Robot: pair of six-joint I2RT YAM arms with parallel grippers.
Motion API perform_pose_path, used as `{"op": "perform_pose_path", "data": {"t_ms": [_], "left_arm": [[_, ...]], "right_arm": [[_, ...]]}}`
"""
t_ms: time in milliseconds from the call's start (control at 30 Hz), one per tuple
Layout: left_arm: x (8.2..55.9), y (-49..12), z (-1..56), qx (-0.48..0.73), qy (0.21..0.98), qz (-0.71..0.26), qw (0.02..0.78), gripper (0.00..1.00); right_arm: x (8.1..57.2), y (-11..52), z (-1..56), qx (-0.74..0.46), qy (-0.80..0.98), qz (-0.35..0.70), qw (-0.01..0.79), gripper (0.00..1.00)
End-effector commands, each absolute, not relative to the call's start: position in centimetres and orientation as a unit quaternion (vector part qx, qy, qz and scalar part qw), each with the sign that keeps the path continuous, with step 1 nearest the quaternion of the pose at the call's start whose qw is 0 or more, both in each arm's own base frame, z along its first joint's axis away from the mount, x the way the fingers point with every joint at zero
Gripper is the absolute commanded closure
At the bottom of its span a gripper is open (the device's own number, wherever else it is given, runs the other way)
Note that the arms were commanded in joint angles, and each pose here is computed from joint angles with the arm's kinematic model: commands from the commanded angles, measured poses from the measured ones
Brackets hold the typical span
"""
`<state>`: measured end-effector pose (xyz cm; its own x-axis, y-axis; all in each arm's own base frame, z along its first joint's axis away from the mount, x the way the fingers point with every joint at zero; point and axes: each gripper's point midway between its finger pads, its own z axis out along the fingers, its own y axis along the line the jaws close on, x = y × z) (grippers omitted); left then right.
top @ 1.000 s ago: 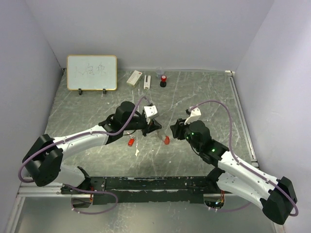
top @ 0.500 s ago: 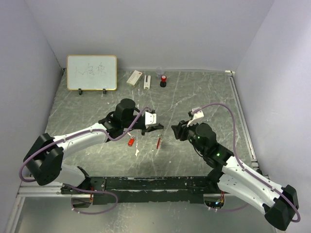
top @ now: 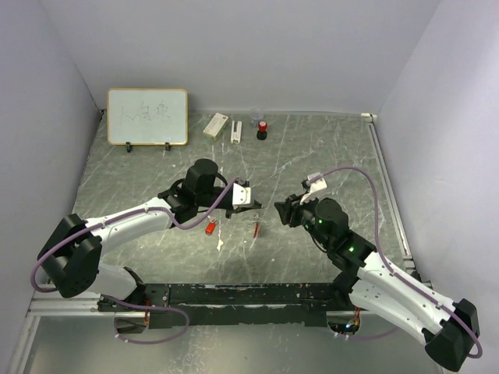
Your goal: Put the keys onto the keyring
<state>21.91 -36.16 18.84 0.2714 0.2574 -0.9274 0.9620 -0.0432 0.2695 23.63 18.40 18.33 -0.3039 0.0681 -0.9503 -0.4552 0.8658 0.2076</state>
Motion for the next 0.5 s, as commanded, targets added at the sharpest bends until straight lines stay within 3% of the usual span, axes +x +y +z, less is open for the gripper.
{"op": "perform_pose_path", "data": {"t_ms": [0,467], "left_arm": [[21.9,-36.5,20.9,0.633,0.464,-0.364,0.501,0.93],[22.6,-36.3,21.1,0.602,0.517,-0.368,0.485,0.93]], "right_arm": [[23.2,19.3,18.3,-0.158,0.766,0.243,0.574,0.6],[22.8,20.5,18.2,-0.198,0.762,0.254,0.561,0.6]]}}
